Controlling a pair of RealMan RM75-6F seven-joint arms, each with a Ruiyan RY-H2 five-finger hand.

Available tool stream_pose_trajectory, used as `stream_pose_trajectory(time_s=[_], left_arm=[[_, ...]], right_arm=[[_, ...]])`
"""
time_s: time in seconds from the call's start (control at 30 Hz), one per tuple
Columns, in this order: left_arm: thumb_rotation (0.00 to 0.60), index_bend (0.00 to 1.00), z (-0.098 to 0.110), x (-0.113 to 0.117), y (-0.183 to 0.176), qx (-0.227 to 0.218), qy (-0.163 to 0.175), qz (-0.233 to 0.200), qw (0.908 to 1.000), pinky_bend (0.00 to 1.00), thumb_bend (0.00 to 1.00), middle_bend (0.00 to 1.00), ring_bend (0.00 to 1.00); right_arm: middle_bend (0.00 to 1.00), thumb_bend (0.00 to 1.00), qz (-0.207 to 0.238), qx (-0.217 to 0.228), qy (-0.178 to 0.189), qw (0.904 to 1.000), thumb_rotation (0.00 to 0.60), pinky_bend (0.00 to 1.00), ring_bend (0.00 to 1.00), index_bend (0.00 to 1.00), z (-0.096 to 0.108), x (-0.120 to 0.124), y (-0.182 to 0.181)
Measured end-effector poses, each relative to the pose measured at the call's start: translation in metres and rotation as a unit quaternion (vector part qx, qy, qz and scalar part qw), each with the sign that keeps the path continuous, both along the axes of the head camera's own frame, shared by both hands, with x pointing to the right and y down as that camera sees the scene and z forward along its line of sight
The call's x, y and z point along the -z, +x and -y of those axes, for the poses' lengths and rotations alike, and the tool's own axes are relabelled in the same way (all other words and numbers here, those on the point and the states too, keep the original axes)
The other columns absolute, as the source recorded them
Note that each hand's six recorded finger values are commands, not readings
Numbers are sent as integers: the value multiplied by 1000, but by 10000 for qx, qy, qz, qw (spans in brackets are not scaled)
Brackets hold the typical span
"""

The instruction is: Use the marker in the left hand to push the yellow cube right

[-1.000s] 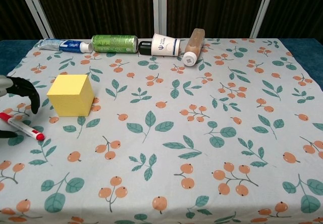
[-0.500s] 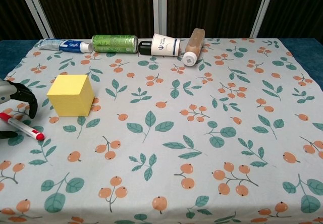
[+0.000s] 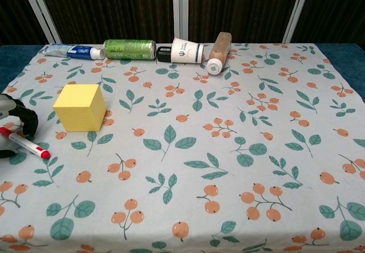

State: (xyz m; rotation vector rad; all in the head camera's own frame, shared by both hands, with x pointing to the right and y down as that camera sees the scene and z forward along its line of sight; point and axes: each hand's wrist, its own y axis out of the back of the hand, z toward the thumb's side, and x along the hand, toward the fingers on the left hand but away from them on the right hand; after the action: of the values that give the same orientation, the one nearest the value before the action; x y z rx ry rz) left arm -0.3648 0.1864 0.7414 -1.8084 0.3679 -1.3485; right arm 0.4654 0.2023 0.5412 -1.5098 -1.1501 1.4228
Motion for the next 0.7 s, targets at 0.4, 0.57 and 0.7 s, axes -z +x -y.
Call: stream_pose_trajectory(time_s=[0.4,0.57,0.7], left_arm=[[600,553,3,-3,2,-140,74,158,9998,325,312,569,382],[600,554,3,-5,4,-203,50,248,9995,325,332,575,382],[600,561,5,-5,5,-213,55,255,9994,325,337,578,382]], right_arm=[[45,73,19,-63,-17,10000,600,28,0,0,-2,-2,4],[45,73,30,-88,-29,10000,600,27,0,0,-2,-3,5],[45,74,40,-98,-44,9999,600,25,0,0,-3,-4,6]])
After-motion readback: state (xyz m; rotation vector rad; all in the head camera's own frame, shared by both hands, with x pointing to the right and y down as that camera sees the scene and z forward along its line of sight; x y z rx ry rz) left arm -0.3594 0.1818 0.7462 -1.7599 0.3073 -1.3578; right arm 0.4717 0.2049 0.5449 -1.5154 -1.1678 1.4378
